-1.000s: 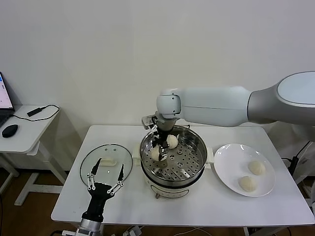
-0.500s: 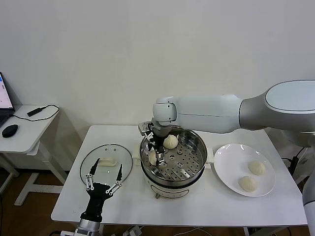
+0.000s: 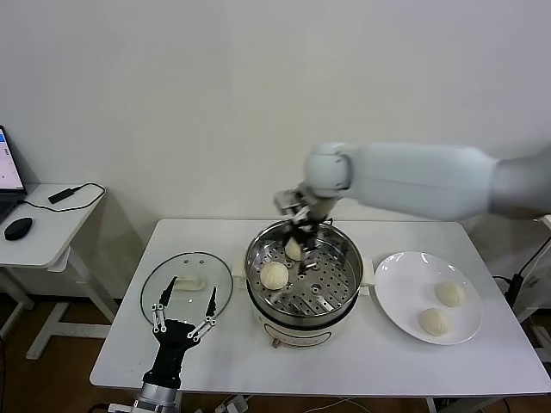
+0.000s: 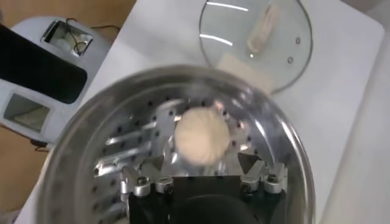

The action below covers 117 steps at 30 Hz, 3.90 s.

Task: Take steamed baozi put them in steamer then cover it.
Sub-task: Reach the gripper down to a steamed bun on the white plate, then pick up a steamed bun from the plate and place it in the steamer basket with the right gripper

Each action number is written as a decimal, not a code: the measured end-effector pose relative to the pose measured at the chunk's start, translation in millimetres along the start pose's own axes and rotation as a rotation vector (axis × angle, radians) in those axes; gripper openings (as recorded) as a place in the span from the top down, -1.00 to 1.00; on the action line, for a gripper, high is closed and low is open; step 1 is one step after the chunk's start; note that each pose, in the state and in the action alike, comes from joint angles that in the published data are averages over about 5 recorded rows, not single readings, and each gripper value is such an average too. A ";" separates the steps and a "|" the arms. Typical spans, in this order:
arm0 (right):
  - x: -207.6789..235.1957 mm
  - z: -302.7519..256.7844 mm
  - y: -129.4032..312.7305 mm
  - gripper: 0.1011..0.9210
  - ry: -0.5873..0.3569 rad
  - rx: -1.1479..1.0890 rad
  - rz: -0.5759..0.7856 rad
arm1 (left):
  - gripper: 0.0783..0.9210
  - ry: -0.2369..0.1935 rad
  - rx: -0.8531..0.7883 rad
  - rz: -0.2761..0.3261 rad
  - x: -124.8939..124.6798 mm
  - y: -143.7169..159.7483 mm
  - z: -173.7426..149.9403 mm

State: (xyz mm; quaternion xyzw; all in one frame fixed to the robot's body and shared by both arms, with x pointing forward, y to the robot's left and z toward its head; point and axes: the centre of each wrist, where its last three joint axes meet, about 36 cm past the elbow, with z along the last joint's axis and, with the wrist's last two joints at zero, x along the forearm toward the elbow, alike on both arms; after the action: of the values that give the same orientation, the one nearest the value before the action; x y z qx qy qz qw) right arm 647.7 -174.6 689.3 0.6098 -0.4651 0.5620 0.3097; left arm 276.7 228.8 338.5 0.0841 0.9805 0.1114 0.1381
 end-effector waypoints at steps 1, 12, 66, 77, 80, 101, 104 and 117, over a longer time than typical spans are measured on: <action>6.7 13.9 5.6 -0.76 0.003 -0.007 0.004 | -0.77 0.000 0.001 0.001 0.2 -0.7 -0.2; 13.0 173.2 92.5 -0.76 0.050 -0.153 0.008 | -0.77 -0.002 0.000 0.010 1.5 -3.5 -2.2; -126.5 274.0 182.0 -0.36 0.115 -0.277 -0.083 | -0.77 0.013 -0.017 -0.006 6.0 1.5 2.2; -30.2 206.5 100.0 -0.39 0.064 0.057 0.025 | -0.77 0.007 -0.018 -0.004 4.7 1.9 -0.7; -6.6 171.7 76.4 -0.39 0.051 0.196 0.051 | -0.77 0.006 -0.016 -0.004 5.2 1.4 -1.8; -15.9 -31.9 41.1 -0.39 0.022 1.039 -0.025 | -0.77 0.000 -0.009 -0.007 3.6 -0.1 -2.7; -24.6 -40.5 44.0 -0.39 0.023 1.111 -0.039 | -0.77 0.001 -0.009 -0.007 3.9 -0.3 -2.0; -59.6 -59.1 50.2 -0.39 0.027 1.310 -0.097 | -0.77 0.001 -0.006 -0.008 5.6 0.4 -1.9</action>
State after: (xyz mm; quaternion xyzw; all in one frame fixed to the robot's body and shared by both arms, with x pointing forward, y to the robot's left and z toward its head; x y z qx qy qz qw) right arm 582.1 -127.2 634.4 0.6854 0.0054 0.7219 -0.0949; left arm 270.9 229.9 339.0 0.0796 0.9806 0.1140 0.1382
